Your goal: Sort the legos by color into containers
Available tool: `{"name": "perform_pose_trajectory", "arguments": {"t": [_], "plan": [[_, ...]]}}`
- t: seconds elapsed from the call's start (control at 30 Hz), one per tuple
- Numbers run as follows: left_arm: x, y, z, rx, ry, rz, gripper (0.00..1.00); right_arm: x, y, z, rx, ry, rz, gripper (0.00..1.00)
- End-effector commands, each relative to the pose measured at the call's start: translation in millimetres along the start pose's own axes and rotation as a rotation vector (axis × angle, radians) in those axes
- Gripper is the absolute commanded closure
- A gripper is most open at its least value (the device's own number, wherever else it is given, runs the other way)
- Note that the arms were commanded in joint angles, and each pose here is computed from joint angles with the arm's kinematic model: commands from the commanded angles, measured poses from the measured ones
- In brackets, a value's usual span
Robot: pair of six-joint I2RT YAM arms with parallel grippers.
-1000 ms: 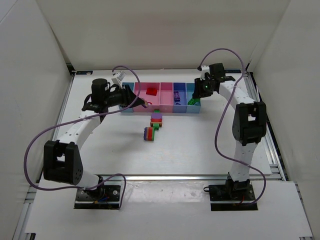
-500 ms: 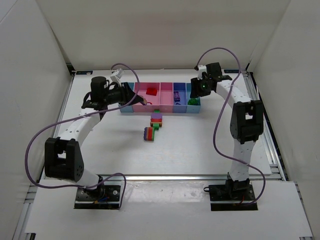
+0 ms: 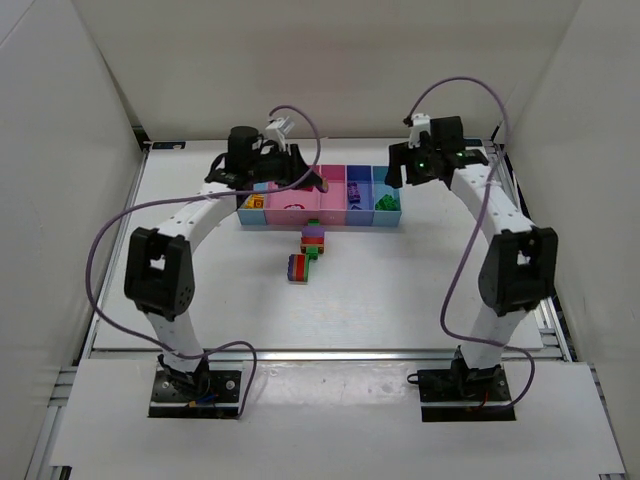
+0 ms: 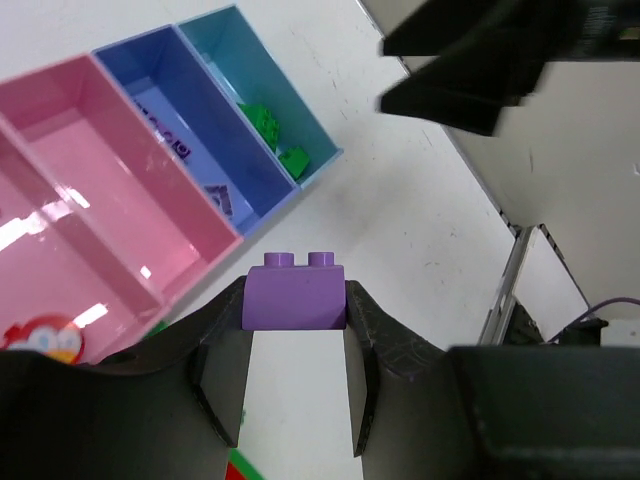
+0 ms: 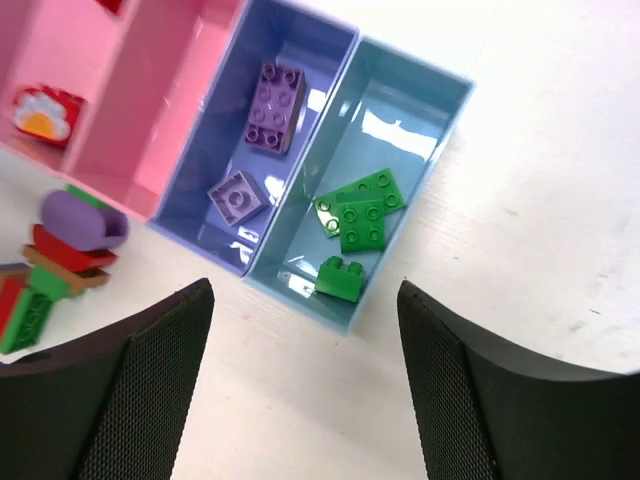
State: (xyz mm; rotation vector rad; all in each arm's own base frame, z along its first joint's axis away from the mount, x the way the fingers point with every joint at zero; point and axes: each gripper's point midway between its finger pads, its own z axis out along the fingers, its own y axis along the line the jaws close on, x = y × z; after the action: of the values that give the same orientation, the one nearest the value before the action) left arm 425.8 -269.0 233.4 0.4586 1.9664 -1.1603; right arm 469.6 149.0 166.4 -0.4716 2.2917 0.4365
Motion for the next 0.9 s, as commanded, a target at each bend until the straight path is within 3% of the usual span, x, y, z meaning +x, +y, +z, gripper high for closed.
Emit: {"name": "perform_pose_trajectory", "arguments": {"t": [0.0, 0.27, 0.5, 0.73, 0.87], "plan": [[-13.8, -9.3, 19.7, 0.002, 0.003, 0.048, 0.9, -22.5, -9.6, -45.0, 0.056, -0.113, 0.011, 0.22], [3.6, -4.4, 77.6, -0.005, 0.098, 0.106, 0.84, -11.1, -26.4, -82.7, 0.064, -0.116, 0.083, 0.22], [11.7, -8.1, 111.1, 0.005, 0.118, 0.16, 0.76, -4.6, -30.2, -88.5, 0.048, -0.117, 0.119, 0.22], [17.1, 12.9, 132.9, -0.014, 0.119, 0.166, 0.72, 2.2, -33.9, -91.0, 0.041, -0.112, 0.144, 0.22], [16.8, 22.1, 144.9, -0.016, 0.121, 0.175, 0.63, 6.7, -31.9, -89.6, 0.031, -0.103, 0.148, 0.21]]}}
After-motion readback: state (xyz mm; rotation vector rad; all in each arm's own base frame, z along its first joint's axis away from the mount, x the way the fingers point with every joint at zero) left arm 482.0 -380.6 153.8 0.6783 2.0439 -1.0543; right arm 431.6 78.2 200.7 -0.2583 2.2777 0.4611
